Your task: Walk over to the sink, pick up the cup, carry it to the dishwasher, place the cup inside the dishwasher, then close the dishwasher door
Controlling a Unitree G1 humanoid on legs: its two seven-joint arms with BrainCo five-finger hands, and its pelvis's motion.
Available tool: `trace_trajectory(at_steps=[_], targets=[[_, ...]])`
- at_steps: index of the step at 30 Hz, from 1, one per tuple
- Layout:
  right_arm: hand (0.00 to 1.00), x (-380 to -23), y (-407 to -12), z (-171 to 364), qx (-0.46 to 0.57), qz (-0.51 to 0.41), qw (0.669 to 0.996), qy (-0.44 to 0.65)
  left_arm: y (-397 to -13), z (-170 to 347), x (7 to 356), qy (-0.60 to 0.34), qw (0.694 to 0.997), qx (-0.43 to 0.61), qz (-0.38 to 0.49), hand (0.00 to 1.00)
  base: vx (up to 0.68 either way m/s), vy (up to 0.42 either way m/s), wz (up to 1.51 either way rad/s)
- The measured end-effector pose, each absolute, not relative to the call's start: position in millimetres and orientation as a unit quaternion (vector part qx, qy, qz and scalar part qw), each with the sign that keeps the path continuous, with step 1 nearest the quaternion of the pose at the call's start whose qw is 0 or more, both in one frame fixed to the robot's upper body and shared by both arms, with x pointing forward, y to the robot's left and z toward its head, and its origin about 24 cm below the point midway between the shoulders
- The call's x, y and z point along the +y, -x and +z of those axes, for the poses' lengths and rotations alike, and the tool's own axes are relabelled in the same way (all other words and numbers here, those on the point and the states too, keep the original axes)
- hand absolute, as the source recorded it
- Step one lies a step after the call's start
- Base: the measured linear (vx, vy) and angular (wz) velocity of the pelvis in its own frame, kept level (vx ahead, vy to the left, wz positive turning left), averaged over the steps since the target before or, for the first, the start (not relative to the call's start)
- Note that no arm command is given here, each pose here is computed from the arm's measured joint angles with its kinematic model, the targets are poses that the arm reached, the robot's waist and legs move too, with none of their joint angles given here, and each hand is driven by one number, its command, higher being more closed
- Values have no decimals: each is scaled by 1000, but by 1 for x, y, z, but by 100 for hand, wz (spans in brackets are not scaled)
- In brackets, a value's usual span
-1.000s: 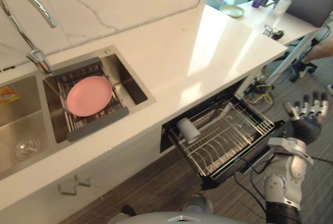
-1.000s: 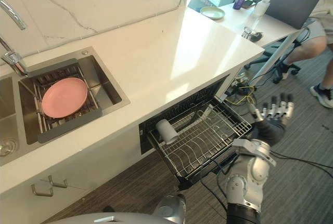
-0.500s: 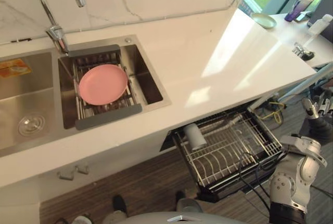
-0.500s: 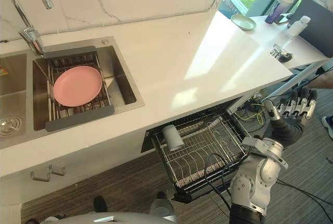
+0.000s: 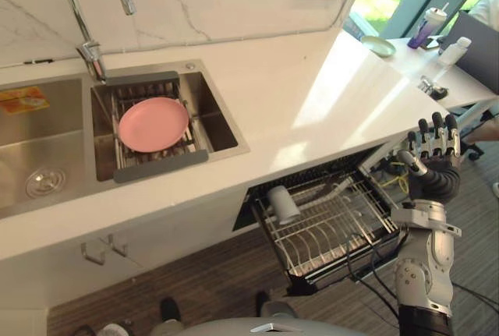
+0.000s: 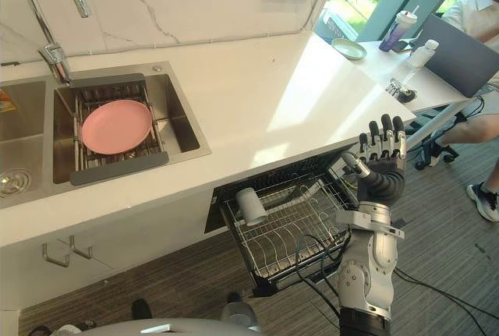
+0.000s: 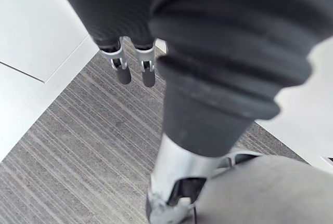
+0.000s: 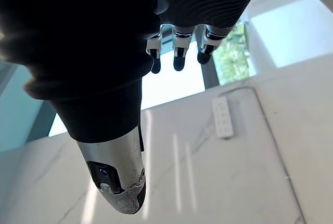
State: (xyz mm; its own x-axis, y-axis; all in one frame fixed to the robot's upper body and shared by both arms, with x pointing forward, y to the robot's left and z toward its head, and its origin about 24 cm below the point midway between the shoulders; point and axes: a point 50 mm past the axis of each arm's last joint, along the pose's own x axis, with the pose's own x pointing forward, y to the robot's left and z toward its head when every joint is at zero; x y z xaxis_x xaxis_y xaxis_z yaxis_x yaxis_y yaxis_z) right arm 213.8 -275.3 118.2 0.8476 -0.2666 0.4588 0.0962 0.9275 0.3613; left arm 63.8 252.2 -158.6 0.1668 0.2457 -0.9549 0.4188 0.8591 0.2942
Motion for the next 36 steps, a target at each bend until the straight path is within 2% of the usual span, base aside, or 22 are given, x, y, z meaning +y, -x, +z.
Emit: trace_trajectory(at_steps=[3,8,11,15,19,28,36], targets=[[0,-273,-215,115,-252,-95,948,-168,-57,-159,255,-230,723,650,-33,0,0,0,-1],[0,-273,-215,102,-223,-111,952,-179,-34,-162,256,-121,725,673,79,0,-21,0,7],[0,-275,-214,100,-214,-135,951,-179,-19,-164,252,-32,714,676,179,0,-40,-9,27],[0,-279,-213,99,-202,-167,950,-168,-10,-169,237,27,696,680,227,0,-49,15,29],[0,-280,-212,96,-188,-192,950,-159,-4,-170,232,43,691,684,230,0,64,87,21],[0,-288,-204,93,-198,-265,927,-177,-12,-169,240,4,699,683,212,0,85,136,18],[0,-285,-200,114,-247,-251,920,-174,-21,-167,247,-7,712,673,198,0,206,21,14]])
